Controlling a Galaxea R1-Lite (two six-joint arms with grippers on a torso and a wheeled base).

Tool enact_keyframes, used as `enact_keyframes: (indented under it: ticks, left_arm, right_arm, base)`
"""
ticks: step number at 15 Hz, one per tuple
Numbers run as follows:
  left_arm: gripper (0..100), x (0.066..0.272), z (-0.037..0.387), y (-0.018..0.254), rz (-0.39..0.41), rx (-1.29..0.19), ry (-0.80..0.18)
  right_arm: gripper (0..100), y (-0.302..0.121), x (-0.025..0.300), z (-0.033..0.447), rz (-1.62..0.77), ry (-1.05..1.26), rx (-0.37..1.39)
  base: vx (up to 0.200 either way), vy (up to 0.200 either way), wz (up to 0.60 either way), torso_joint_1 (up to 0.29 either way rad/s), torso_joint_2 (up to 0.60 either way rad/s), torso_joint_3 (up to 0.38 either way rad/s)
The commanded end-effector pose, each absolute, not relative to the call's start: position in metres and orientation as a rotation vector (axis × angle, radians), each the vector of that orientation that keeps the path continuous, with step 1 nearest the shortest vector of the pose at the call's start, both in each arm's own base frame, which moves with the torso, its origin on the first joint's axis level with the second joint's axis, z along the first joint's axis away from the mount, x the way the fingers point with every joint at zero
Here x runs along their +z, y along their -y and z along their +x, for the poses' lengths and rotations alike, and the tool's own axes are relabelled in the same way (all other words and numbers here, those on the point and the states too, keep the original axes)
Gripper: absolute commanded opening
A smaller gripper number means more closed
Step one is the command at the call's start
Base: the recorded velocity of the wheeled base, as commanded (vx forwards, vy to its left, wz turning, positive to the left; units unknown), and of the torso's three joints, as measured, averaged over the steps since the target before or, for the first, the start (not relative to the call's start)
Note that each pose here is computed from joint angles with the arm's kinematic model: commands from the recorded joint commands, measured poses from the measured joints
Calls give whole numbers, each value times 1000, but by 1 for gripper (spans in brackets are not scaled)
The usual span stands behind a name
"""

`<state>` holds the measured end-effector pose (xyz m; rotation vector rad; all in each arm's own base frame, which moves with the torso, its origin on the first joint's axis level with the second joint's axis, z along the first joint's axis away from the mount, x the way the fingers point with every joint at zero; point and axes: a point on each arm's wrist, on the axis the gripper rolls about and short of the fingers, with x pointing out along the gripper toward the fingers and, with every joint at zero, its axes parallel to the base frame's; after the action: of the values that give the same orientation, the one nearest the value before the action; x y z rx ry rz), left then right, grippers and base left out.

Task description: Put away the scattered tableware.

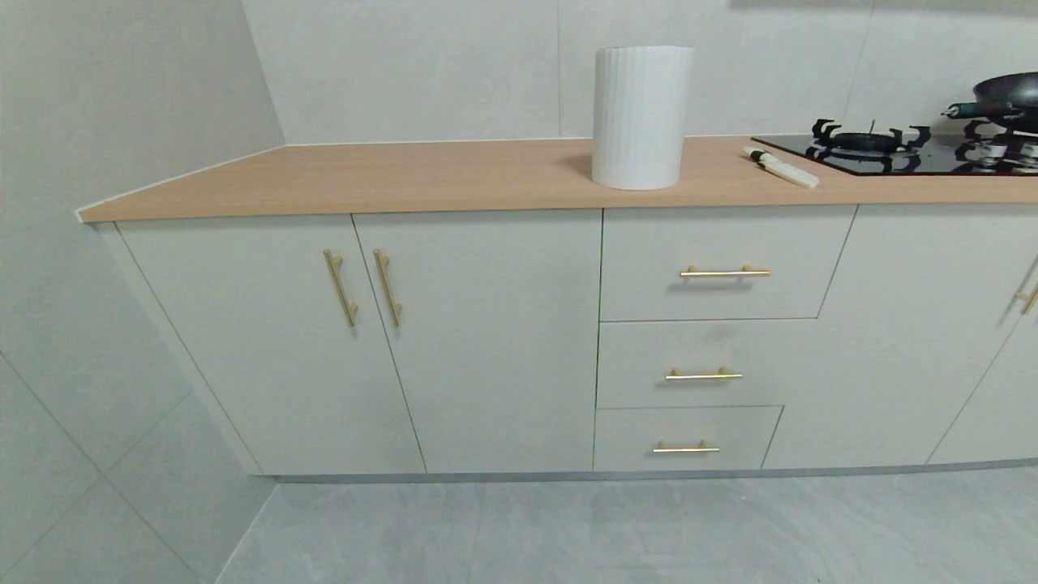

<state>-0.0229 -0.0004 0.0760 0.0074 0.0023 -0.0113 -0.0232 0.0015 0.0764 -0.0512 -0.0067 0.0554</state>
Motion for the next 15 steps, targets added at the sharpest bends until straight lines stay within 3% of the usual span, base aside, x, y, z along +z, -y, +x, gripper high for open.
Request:
enact_keyframes:
  ticks: [1,4,15]
  left_arm:
    - [100,76,-23,0,8,-11,-3]
    - [100,76,-23,0,8,-11,-3]
    - [100,76,-23,0,6,-11,-3]
  right_arm:
    - [100,-1,75,-23,-21,-6,45]
    - [100,-1,75,-23,6,-6,34]
    - [100,-1,75,-23,3,-5,35]
  base:
    - [0,0,0,0,0,0]
    - [0,0,0,0,0,0]
    - [200,0,0,2,0,1]
